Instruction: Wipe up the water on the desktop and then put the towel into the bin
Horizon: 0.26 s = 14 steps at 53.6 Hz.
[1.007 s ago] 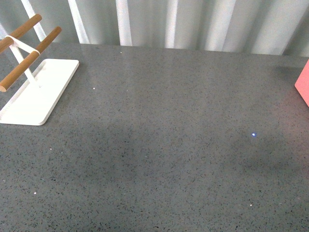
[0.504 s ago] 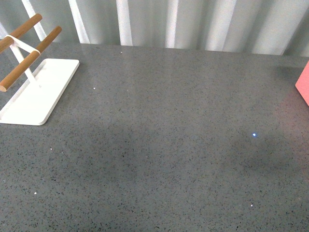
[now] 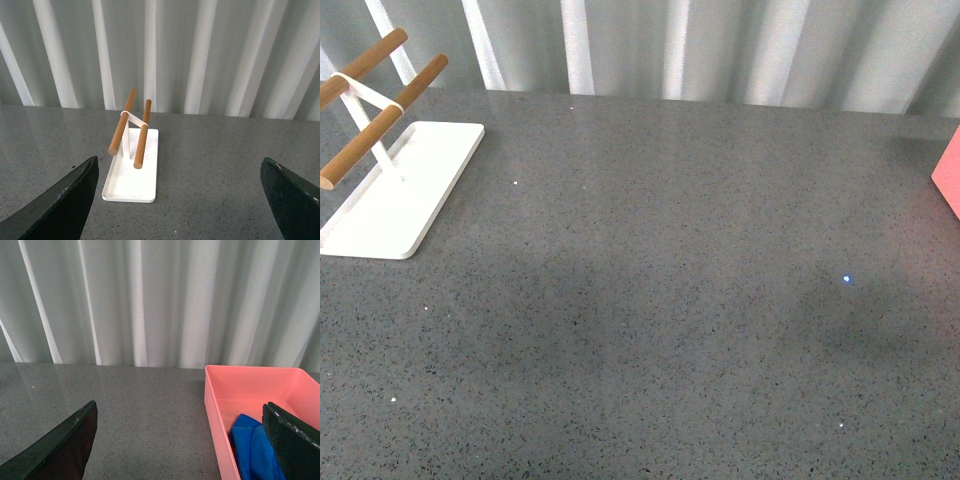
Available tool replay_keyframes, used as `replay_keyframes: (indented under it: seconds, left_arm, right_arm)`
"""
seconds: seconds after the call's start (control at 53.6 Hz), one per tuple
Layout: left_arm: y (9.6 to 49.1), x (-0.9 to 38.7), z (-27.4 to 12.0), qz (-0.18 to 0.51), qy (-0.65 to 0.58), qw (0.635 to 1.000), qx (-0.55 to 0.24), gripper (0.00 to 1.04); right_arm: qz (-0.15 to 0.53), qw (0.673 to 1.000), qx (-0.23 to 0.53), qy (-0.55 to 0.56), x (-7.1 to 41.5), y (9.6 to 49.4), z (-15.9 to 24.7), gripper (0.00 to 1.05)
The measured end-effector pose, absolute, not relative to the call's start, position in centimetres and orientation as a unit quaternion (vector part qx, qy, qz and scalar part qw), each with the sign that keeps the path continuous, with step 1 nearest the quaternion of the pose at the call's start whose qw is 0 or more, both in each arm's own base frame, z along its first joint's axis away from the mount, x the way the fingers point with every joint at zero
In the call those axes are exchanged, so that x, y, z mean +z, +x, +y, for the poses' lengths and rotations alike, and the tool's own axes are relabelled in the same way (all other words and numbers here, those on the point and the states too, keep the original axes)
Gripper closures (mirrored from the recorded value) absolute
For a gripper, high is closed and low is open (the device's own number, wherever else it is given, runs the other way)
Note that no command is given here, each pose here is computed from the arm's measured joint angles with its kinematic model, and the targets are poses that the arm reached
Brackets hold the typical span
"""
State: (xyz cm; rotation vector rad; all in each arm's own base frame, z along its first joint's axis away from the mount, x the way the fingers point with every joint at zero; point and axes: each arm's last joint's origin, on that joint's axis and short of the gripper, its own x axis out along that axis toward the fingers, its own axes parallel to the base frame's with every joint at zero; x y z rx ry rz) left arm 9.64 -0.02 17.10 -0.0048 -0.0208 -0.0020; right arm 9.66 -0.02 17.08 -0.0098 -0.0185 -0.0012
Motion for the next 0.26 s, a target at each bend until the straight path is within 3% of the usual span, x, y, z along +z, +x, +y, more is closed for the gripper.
replay_keyframes:
  seconds: [0.261]
  left_arm:
    - [9.64, 17.10, -0.02, -0.010, -0.002, 1.000, -0.001, 0.07]
  right_arm:
    - [-0.009, 1.000, -0.001, -0.005, 17.08, 9.66, -0.02, 0.07]
